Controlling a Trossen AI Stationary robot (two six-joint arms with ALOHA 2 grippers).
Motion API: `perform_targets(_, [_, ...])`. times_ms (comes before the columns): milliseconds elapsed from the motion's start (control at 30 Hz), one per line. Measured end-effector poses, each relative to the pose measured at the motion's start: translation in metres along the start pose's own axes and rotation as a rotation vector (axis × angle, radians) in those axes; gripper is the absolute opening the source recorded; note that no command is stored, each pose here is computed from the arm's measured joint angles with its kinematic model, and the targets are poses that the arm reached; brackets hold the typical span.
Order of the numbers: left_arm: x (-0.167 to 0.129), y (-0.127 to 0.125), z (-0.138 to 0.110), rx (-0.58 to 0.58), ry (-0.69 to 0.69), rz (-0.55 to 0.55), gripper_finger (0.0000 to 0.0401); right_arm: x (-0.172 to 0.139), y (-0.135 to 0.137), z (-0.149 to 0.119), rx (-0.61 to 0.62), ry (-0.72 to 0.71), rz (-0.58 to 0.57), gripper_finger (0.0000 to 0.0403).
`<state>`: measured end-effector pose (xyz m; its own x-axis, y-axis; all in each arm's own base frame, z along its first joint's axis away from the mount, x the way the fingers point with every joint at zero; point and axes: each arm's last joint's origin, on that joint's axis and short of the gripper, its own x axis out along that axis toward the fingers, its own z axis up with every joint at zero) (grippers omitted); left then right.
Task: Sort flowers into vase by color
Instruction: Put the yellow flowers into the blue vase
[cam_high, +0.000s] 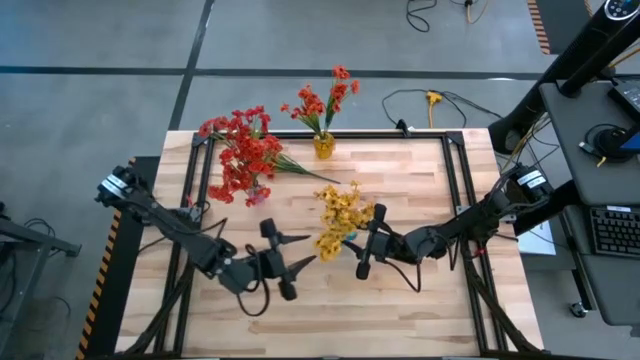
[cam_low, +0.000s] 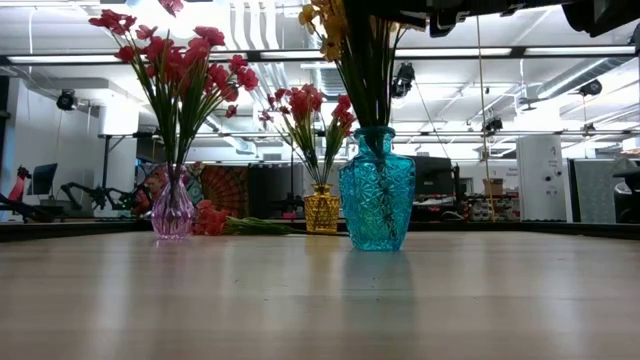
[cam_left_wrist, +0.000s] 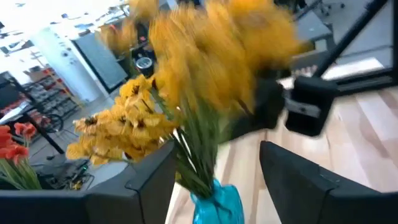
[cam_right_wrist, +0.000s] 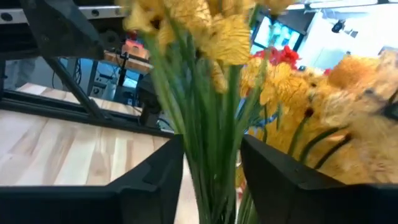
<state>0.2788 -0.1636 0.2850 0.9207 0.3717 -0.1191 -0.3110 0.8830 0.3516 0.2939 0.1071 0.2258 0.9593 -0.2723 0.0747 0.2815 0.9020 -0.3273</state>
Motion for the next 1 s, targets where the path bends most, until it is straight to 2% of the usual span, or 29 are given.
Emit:
perform_targets(267, [0.028, -0.018, -0.016, -0.039, -0.02, 0.048, 0.022, 0.0, 0.001, -0.003, 0.011, 0.022, 0.008, 0.0199])
perform_targets(667, [0.031, -0.018, -0.018, -0.047, -0.016, 0.081, 0.0217, -0.011, 0.013, 0.003, 0.009, 0.01, 0.061, 0.0205])
perform_targets(1000, [0.034, -0.016, -0.018, -0.049, -0.012, 0.09, 0.0151, -0.03, 0.031, 0.013, 0.021, 0.004, 0.099, 0.0206])
